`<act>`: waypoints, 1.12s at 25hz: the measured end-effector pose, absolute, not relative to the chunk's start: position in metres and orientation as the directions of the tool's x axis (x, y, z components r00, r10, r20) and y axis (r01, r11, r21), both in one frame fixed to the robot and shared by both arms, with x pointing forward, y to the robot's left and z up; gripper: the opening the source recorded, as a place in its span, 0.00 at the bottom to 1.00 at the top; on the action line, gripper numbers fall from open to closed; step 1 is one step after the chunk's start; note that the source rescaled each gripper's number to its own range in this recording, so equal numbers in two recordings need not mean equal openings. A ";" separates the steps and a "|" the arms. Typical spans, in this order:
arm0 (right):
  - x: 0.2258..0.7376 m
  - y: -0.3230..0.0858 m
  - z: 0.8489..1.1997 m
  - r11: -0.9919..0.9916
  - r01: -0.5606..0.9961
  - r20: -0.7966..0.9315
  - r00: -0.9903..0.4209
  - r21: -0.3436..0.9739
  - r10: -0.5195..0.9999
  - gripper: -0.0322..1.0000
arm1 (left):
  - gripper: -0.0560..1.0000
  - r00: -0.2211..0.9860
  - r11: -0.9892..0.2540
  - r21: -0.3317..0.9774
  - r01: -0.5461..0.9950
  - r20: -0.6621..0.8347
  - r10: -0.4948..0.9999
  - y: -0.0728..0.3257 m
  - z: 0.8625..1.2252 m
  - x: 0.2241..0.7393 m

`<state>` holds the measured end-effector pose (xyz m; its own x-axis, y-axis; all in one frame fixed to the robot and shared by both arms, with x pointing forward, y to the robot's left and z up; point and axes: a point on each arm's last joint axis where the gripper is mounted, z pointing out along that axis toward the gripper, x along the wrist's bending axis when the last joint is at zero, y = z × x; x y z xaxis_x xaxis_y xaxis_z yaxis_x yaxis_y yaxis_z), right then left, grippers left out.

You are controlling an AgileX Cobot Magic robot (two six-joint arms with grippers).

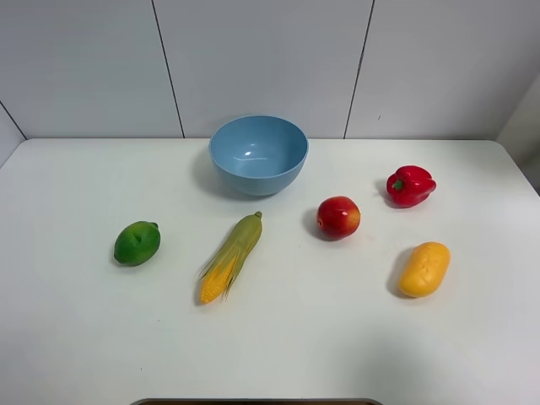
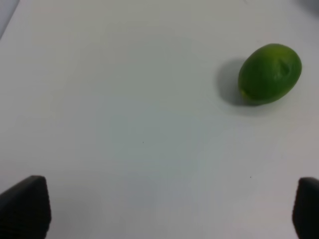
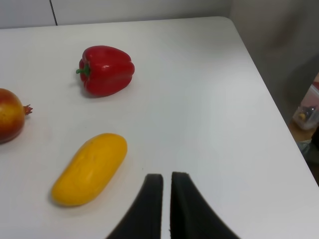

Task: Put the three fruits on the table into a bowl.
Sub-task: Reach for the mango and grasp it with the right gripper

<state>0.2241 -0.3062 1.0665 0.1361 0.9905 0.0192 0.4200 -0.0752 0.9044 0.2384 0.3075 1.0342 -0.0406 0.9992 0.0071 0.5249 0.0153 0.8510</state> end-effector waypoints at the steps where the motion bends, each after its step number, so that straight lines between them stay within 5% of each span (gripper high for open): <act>1: 0.224 -0.306 1.067 -0.075 0.420 0.019 0.136 0.904 0.991 0.03 | 1.00 -0.041 0.015 0.851 0.525 0.007 0.999 0.308 1.034 0.238; 23: 0.224 -0.306 1.067 -0.075 0.420 0.019 0.136 0.904 0.991 0.04 | 1.00 -0.041 0.015 0.851 0.525 0.007 0.999 0.308 1.034 0.238; 28: 0.224 -0.306 1.067 -0.075 0.420 0.019 0.136 0.904 0.991 0.22 | 1.00 -0.041 0.015 0.851 0.525 0.007 0.999 0.308 1.034 0.238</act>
